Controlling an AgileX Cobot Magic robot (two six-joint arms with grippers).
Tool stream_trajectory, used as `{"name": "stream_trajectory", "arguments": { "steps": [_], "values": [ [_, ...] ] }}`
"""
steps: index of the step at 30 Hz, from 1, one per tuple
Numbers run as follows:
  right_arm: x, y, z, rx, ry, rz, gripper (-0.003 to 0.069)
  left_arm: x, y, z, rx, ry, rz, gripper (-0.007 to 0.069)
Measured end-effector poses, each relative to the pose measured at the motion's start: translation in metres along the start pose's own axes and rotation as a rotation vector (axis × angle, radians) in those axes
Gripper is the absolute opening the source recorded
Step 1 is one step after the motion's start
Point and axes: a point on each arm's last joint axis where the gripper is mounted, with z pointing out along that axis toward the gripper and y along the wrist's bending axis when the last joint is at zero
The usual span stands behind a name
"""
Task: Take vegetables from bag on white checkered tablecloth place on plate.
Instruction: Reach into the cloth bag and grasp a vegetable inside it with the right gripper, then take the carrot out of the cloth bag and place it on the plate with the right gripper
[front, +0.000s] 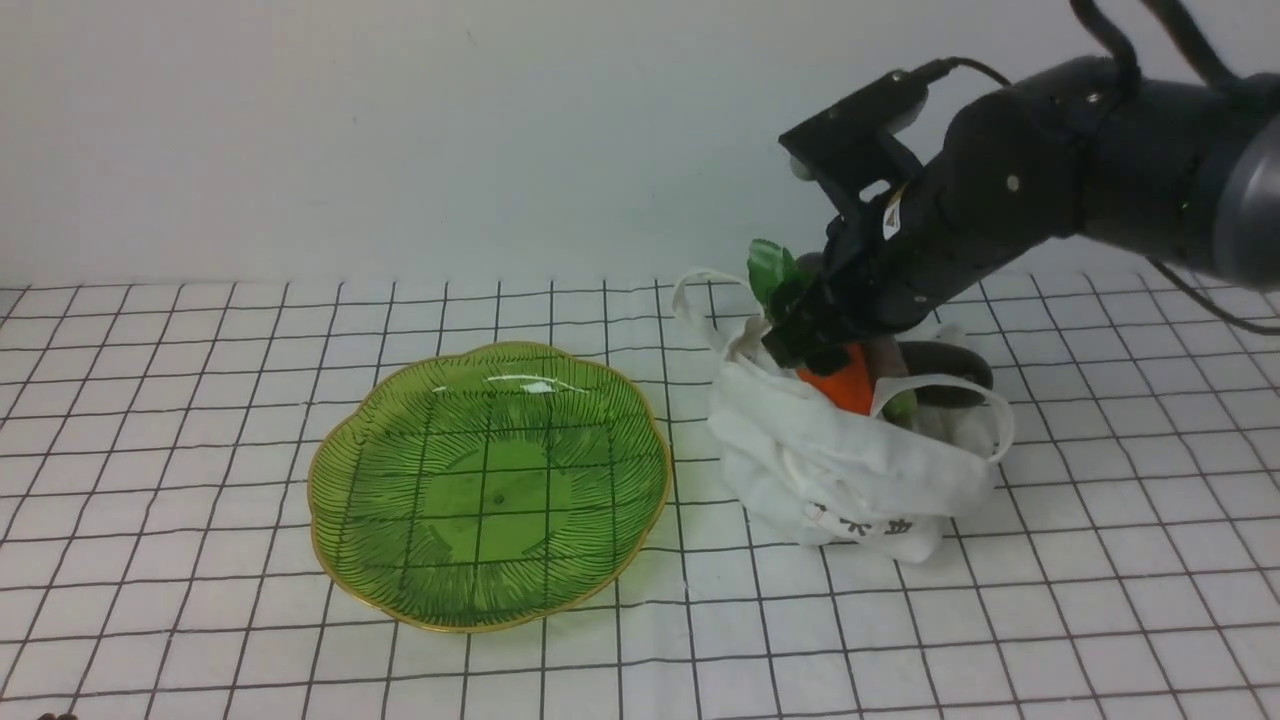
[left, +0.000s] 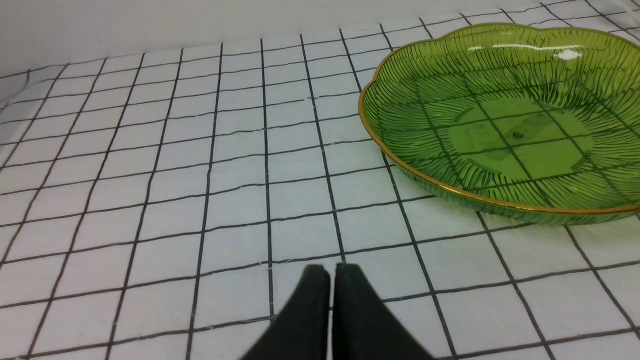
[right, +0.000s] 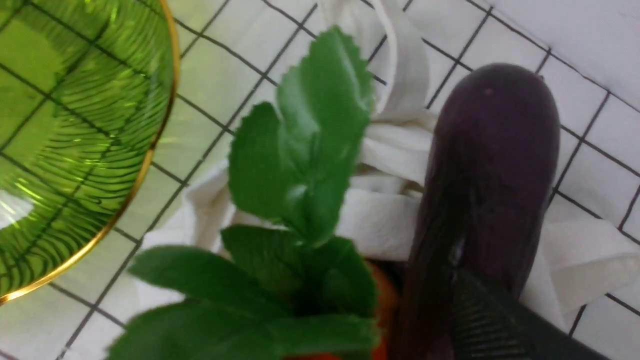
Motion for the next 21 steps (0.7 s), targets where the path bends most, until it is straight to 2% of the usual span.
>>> {"name": "stream_trajectory", "arguments": {
  "steps": [2,3,5,9,21],
  "values": [
    [0.000,0.000,0.002,0.005,-0.001,0.025,0.0407,0.000,0.000,0.000,0.000,0.000,0.000,-0.0008],
    [0.000,0.000,0.002,0.005,-0.002,0.027,0.0407,0.000,0.000,0.000,0.000,0.000,0.000,-0.0008],
    [-0.001,0.000,0.002,0.005,-0.004,0.029,0.0298,0.000,0.000,0.000,0.000,0.000,0.000,-0.0008],
    [-0.004,-0.002,-0.003,0.007,-0.003,0.030,0.0306,0.000,0.000,0.000,0.000,0.000,0.000,-0.0008],
    [-0.040,-0.011,-0.095,0.018,-0.260,0.079,0.0306,0.000,0.000,0.000,0.000,0.000,0.000,-0.0008]
  ]
}}
